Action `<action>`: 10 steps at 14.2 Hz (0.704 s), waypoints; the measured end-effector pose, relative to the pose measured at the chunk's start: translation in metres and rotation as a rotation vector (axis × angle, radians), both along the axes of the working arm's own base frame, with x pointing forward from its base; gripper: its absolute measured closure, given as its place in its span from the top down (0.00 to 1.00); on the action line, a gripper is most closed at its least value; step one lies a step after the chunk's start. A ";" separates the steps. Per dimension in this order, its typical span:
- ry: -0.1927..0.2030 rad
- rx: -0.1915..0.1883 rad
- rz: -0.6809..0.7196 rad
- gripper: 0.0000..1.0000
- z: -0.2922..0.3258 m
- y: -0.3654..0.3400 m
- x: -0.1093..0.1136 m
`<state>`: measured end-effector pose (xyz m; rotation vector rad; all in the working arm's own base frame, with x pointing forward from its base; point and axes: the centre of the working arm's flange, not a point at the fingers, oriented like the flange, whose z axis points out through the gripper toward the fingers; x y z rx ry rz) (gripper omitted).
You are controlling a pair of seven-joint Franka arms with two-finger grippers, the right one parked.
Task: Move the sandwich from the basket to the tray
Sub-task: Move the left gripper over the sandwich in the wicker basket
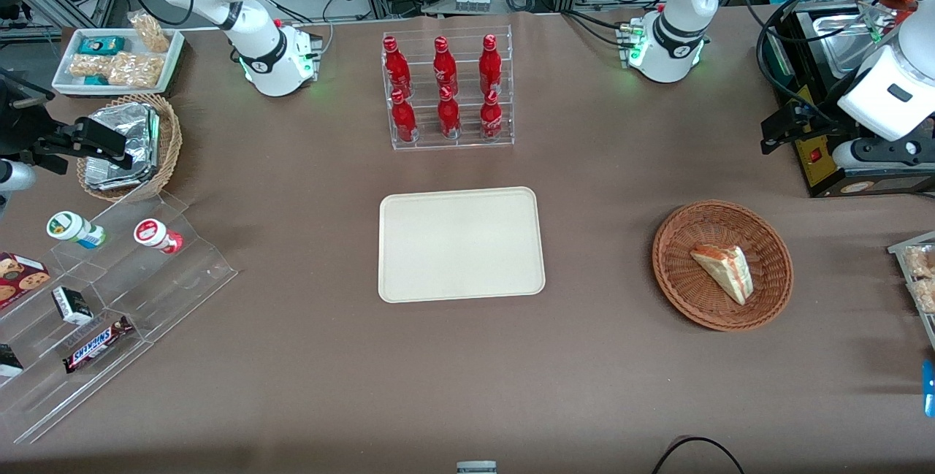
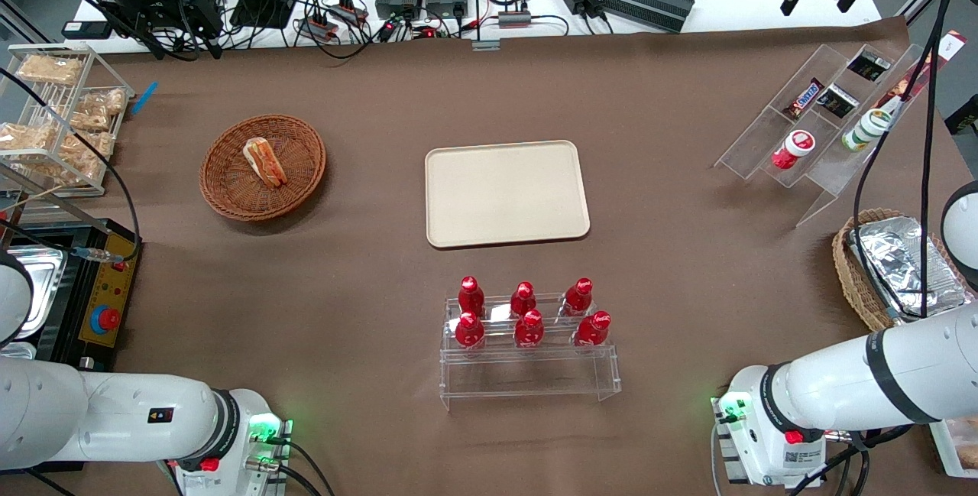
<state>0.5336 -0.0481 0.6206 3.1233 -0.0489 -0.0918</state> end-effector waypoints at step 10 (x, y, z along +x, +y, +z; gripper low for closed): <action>0.125 0.088 0.018 1.00 -0.176 0.031 0.034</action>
